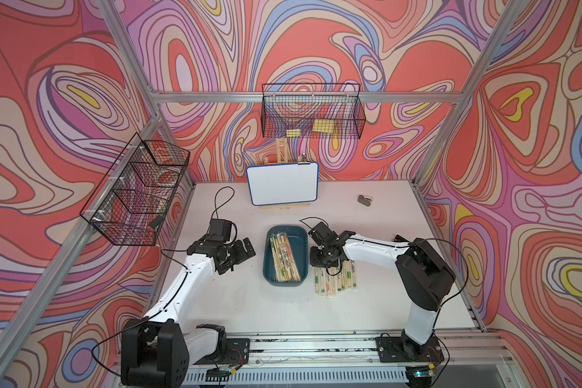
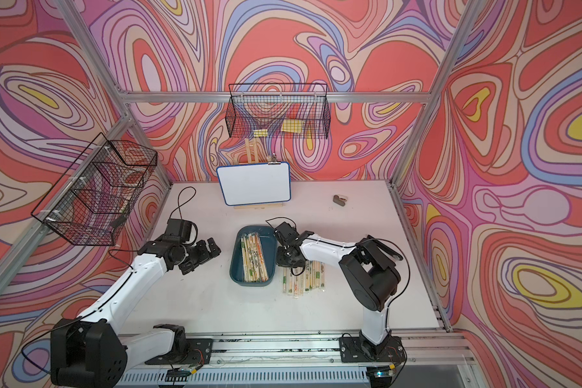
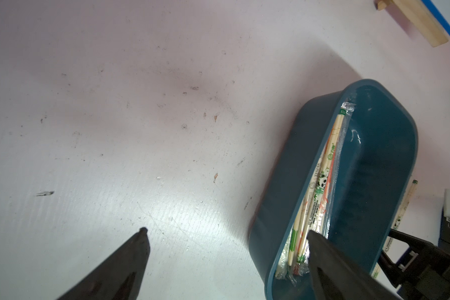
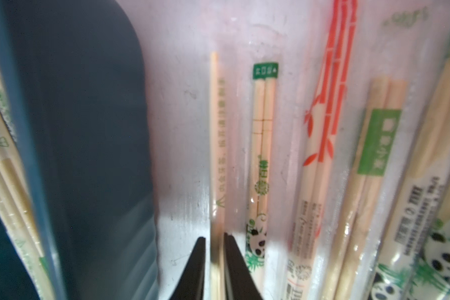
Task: Take the paired disposable chopsticks out of the storage box
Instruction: Place the paired disposable chopsticks at the center of the board, then move the storage box to the center of the board, then pick up the paired disposable chopsticks from the storage box.
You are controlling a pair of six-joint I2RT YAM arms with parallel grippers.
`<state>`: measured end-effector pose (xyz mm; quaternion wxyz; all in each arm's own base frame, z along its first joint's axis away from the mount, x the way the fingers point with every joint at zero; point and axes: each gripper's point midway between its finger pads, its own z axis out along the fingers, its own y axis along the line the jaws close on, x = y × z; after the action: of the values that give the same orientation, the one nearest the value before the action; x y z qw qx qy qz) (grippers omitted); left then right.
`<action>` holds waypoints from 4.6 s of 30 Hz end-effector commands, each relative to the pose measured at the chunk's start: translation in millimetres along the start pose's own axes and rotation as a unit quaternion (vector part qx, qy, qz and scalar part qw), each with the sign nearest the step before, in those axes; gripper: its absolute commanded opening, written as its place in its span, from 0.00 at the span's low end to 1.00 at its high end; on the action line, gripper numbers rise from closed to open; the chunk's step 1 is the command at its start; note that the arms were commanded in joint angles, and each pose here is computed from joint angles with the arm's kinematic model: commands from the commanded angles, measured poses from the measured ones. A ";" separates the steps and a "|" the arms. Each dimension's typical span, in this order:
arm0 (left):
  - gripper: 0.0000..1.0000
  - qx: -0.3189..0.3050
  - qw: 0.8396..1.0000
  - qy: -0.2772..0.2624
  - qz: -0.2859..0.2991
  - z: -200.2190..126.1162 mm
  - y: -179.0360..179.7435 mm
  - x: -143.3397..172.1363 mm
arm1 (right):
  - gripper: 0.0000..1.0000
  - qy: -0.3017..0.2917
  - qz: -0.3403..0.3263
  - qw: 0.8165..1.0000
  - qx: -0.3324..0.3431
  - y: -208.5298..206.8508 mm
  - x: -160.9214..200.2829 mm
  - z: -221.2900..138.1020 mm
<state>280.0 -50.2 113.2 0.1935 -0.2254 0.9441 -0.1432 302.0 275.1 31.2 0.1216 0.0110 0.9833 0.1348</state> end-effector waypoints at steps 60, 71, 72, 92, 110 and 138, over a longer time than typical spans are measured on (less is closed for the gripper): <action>1.00 -0.048 0.998 -0.012 -0.025 -3.4 30.4 -17.2 | 0.25 -0.035 -0.133 0.981 -0.136 192.1 -25.6 -24.5; 1.00 -0.045 0.998 -0.015 -0.048 -4.0 38.6 -29.3 | 0.27 -0.006 -0.147 0.981 -0.129 210.0 -3.1 10.4; 1.00 -0.044 0.998 -0.015 -0.048 -3.8 38.8 -29.3 | 0.27 -0.004 -0.148 0.981 -0.127 209.6 -2.3 12.8; 1.00 -0.032 0.998 -0.017 -0.052 -3.5 38.4 -29.0 | 0.28 0.018 -0.152 0.984 -0.093 200.3 4.5 51.5; 1.00 -0.026 0.998 -0.014 -0.055 -1.6 37.1 -27.2 | 0.00 0.014 -0.153 0.984 -0.095 200.5 3.9 43.9; 1.00 0.022 0.998 -0.011 -0.049 -12.1 18.3 -25.5 | 0.00 -0.094 -0.092 0.982 -0.133 165.3 -65.4 -70.6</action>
<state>289.3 -16.8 115.2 0.1934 -0.2753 0.9289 -0.1548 336.0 430.2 134.4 0.2004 -0.1040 0.9437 0.2419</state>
